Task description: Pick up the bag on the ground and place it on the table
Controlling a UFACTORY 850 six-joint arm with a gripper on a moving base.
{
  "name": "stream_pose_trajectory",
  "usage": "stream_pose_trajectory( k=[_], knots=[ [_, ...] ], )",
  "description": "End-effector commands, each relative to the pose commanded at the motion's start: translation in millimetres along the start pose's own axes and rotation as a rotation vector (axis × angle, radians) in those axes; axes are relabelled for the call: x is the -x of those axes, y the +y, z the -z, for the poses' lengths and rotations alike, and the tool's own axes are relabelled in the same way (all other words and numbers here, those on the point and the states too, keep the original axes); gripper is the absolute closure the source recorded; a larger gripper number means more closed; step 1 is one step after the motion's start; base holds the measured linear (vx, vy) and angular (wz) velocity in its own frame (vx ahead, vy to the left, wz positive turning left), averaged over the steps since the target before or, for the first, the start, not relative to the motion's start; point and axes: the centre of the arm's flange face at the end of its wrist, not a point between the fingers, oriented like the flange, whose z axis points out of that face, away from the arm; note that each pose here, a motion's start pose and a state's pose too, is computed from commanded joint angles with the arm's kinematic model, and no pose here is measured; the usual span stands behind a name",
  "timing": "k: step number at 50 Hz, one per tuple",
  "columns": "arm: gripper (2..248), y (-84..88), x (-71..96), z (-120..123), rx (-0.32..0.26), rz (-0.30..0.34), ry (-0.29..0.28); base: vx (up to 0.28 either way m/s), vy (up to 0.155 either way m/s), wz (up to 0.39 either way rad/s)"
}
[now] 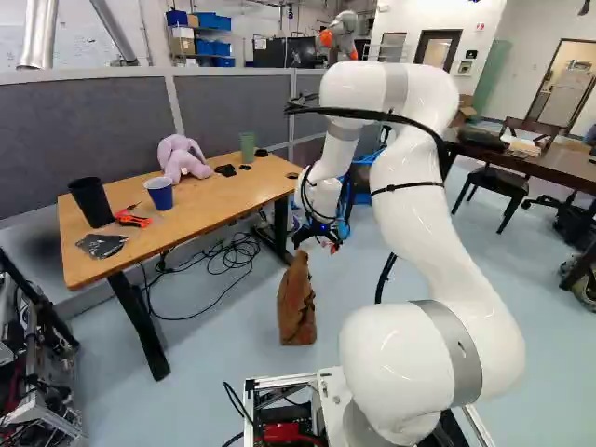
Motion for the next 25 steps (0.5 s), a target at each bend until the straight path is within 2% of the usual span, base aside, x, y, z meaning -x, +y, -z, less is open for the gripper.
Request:
stream_pose_trajectory(
  k=[25],
  knots=[
    [3,-0.9,-11.2,-40.1,0.003,0.000,-0.023,0.000,0.000,0.000]
  ],
)
